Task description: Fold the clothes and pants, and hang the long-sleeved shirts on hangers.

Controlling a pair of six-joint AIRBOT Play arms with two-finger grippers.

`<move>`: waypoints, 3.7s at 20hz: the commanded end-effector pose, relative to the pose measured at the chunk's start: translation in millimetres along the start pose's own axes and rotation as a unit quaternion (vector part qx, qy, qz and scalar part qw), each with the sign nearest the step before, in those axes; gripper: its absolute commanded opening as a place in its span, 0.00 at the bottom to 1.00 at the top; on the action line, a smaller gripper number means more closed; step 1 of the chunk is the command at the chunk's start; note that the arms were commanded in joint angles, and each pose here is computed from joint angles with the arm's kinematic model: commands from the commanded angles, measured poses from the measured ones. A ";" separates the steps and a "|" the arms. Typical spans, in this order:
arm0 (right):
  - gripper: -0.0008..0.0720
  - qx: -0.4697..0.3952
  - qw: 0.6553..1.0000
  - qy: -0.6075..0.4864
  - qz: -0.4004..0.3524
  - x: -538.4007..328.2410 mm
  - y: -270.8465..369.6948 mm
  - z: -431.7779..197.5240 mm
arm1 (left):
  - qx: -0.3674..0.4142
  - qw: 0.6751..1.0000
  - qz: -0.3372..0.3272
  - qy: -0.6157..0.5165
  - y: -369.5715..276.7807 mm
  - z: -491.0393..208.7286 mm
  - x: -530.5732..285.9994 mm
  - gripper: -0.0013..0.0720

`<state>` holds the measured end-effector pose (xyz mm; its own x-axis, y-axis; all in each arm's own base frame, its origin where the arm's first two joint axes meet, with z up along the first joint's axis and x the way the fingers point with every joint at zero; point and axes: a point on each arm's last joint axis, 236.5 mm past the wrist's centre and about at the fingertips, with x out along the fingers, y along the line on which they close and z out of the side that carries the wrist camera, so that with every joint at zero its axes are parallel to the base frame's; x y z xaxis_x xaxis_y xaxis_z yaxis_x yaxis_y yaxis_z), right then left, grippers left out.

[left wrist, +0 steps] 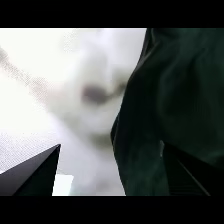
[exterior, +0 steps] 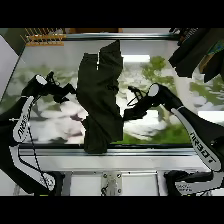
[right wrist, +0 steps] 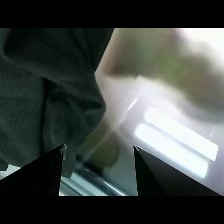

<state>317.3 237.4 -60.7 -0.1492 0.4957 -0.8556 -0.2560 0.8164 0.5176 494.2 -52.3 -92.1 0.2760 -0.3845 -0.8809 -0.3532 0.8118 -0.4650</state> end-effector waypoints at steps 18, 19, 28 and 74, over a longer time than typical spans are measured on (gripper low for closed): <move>0.05 -0.107 0.976 -0.062 -0.178 -91.9 -28.4 4.7 | 0.117 0.986 -0.090 -0.082 -94.0 -2.6 -97.3 0.03; 0.05 -0.102 0.965 -0.109 -0.214 -140.8 -40.8 16.8 | 0.163 0.979 -0.099 -0.071 -111.2 -27.7 -122.7 0.04; 0.05 0.011 0.873 -0.400 -0.281 -366.4 -78.4 68.2 | 0.376 0.901 -0.218 -0.002 -198.6 -319.4 -187.5 0.04; 0.98 0.478 0.795 -0.332 -0.172 -269.2 -300.6 -119.7 | 0.066 0.988 -0.082 -0.117 -37.2 -27.5 -142.7 0.04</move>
<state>315.4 -135.0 52.1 0.3963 -0.0365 -0.9174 0.5726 0.7909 0.2158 461.0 -54.8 9.5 0.4980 -0.4150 -0.7614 -0.2377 0.7791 -0.5801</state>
